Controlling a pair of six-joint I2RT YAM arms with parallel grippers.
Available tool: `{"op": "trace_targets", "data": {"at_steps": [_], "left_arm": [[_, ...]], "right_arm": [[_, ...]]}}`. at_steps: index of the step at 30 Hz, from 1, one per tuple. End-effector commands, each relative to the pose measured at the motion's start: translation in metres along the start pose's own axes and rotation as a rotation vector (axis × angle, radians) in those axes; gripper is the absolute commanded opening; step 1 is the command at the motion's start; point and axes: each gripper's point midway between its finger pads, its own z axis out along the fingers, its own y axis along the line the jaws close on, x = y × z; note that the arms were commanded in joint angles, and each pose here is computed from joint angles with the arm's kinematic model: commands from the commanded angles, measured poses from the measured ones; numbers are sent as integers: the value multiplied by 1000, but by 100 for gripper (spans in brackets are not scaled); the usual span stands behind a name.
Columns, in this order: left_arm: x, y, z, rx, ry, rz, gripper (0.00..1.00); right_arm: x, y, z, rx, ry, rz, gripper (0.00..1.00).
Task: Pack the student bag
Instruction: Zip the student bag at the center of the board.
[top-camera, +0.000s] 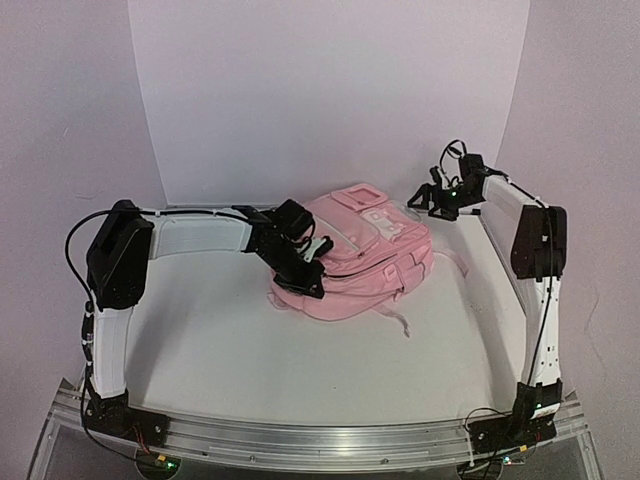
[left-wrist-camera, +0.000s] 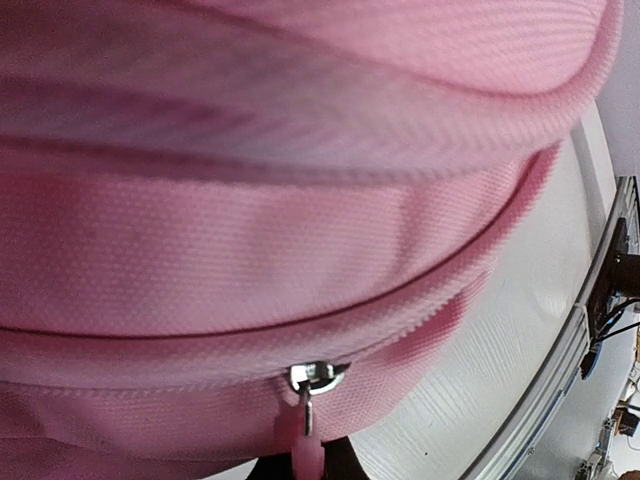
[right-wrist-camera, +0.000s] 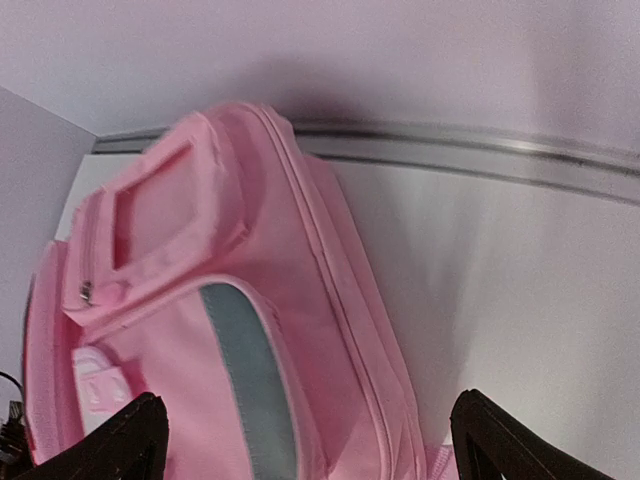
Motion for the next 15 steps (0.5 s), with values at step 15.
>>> {"op": "trace_targets", "data": {"at_steps": [15], "left_arm": [[-53, 78, -16, -113, -40, -16, 0]], "right_arm": [[194, 107, -104, -358, 402, 52, 73]]}}
